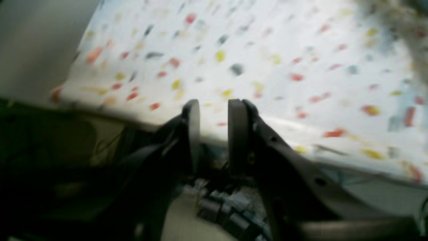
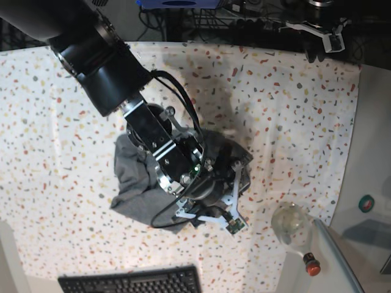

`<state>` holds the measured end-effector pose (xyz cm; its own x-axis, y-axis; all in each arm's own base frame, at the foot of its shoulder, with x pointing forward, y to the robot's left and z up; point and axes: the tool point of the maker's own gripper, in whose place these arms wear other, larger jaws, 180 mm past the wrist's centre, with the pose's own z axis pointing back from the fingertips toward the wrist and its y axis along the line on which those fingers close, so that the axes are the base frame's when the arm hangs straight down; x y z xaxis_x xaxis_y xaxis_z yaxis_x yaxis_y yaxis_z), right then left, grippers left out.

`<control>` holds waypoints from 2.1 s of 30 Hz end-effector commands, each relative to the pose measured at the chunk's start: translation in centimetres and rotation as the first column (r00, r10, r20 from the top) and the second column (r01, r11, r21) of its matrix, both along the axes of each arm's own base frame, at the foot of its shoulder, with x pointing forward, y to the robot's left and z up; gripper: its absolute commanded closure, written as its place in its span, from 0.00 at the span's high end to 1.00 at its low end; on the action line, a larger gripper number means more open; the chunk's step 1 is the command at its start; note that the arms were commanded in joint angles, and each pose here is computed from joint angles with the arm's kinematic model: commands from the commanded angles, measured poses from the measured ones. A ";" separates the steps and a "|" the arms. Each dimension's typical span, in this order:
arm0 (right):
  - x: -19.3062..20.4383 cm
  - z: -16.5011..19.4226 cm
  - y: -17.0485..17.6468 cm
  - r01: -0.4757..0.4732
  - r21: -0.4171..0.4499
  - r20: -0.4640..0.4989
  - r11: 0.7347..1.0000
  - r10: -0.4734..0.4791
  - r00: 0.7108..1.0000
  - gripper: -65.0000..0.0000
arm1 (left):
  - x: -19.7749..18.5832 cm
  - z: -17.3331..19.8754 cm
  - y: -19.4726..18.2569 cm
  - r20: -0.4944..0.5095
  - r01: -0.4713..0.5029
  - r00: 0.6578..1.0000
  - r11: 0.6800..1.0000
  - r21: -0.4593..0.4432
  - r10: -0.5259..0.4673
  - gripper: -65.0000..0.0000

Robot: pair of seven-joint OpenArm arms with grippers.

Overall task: Layout the t-shirt on the table in an organized manner, then fold the t-shirt properly
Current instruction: 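Lower the right gripper onto the crumpled grey t-shirt and grasp it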

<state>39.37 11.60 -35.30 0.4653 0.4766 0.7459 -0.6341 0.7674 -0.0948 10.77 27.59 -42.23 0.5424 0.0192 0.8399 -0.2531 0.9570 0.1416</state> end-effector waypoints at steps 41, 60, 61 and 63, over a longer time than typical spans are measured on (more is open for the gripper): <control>-4.5 -5.7 -12.2 0.265 0.008 -0.204 0.964 -0.258 0.944 0.53 | 4.3 2.2 0.5 0.113 0.003 0.994 1.000 0.024 -0.005 0.22; -1.3 -3.5 -10.2 0.434 0.054 -0.239 0.899 -0.410 0.880 0.55 | 3.3 1.3 0.7 0.083 -0.008 0.997 1.000 0.019 0.007 0.22; -1.2 -2.8 -10.5 0.452 0.055 -0.218 0.890 -0.431 0.875 0.55 | 3.4 1.1 0.7 0.080 -0.010 0.997 1.000 0.019 0.008 0.22; -1.1 -2.1 -11.2 0.481 0.043 -0.191 0.876 -0.466 0.864 0.55 | 3.2 0.8 0.9 0.072 -0.012 0.997 1.000 0.019 0.011 0.22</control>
<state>37.05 1.10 -38.58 0.7662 0.1147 0.6322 -0.2089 0.9749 0.0763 13.76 28.17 -42.22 0.5053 0.0245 0.8626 -0.2733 0.9527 0.1330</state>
